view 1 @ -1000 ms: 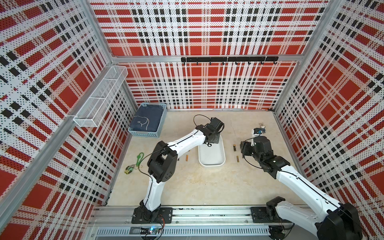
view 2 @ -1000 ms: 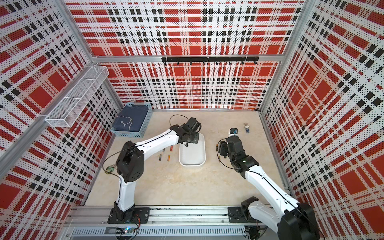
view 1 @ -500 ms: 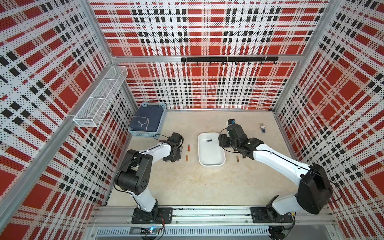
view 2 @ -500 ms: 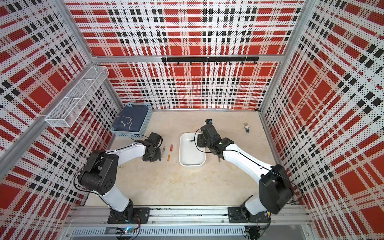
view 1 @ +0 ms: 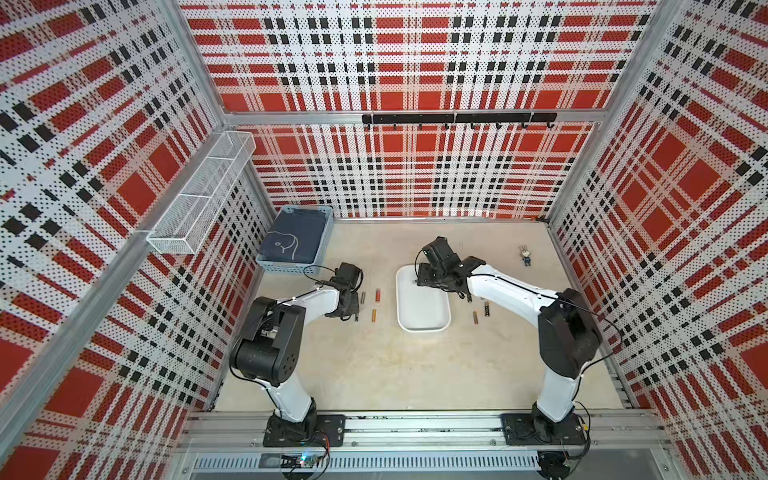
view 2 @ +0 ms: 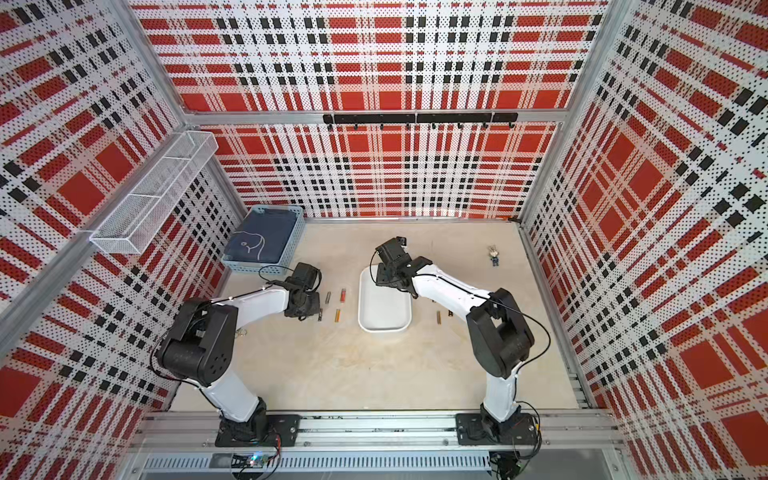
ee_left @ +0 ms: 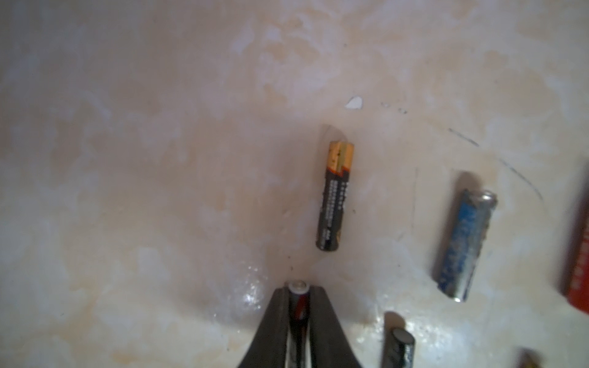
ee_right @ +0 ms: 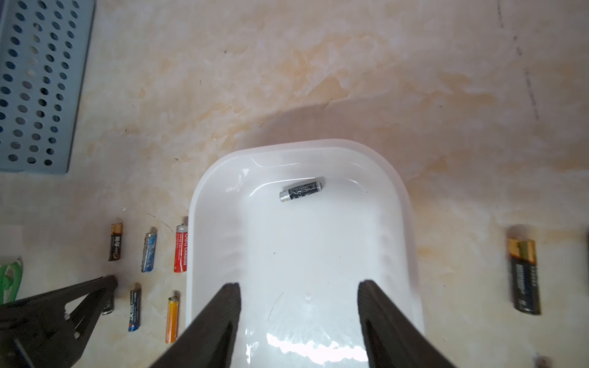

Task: Take the batteries out of the storage box
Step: Place the battery at the center of the board, then pick up the battery from the storage box.

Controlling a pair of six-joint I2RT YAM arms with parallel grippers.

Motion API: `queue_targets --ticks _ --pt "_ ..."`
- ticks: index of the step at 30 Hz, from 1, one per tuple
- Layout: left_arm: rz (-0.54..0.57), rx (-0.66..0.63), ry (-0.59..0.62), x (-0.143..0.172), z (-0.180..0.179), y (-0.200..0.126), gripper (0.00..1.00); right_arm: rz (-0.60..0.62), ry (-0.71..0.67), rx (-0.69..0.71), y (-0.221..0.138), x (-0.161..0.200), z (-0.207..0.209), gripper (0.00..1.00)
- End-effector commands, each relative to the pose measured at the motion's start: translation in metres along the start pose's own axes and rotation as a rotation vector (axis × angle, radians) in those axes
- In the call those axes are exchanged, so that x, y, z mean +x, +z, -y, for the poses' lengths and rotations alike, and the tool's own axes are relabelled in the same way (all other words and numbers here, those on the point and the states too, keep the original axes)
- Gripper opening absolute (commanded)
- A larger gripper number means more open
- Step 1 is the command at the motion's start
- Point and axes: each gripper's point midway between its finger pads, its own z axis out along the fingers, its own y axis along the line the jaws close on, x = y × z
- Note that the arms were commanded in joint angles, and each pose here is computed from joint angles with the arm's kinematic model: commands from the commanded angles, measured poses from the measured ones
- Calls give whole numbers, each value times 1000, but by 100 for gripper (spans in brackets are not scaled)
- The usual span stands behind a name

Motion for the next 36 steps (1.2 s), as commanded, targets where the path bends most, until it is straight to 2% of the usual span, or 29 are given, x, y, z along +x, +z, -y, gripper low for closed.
queue_targets --ticks 1,8,14,18,29,36 --pt "-27 8 32 8 8 0 18 -74 44 33 22 16 2 66" --pt "-18 14 45 11 10 -14 19 -71 90 118 55 16 9 64" --pt "-9 15 50 15 8 -21 29 -23 112 198 67 8 20 63" --pt "-8 15 25 18 7 -22 29 -22 116 207 77 9 19 62" --pt "1 19 51 15 17 -23 29 -47 126 238 103 21 24 58" --pt "9 28 62 12 25 -24 29 -53 145 208 99 25 21 57"
